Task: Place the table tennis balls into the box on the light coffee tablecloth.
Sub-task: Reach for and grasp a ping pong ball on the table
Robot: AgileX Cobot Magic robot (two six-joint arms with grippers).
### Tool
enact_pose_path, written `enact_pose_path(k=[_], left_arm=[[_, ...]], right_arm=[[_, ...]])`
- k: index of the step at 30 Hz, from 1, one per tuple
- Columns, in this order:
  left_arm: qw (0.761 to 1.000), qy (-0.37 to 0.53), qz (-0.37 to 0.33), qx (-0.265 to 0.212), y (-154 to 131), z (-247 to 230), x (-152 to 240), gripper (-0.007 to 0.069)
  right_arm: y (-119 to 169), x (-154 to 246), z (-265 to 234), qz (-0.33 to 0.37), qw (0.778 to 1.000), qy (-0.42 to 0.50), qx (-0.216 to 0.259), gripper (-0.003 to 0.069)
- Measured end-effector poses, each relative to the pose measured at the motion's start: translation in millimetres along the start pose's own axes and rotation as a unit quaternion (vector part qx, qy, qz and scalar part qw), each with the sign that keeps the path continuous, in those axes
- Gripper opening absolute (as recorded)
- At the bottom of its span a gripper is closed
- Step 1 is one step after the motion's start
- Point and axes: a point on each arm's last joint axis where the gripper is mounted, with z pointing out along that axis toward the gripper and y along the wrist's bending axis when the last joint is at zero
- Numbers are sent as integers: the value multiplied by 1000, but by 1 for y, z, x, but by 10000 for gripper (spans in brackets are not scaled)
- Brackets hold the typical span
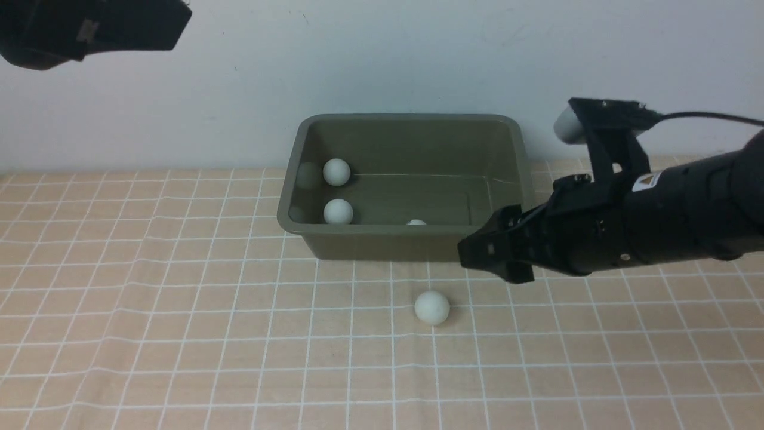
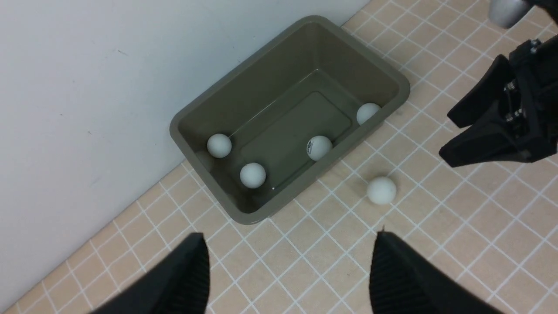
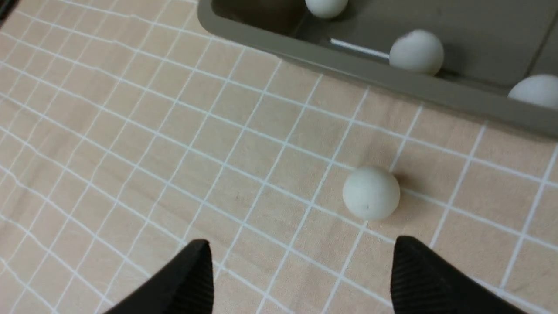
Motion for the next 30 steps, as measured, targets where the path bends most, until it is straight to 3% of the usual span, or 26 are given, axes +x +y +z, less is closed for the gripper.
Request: enact_pose_path(k=[17, 30], left_arm=[[1000, -2, 1, -2, 0, 0, 0, 414], [1000, -3, 1, -2, 0, 0, -1, 414]], right_arm=[[-25, 29, 98, -15, 997, 48, 62, 495], [-26, 12, 131, -33, 996, 57, 52, 524]])
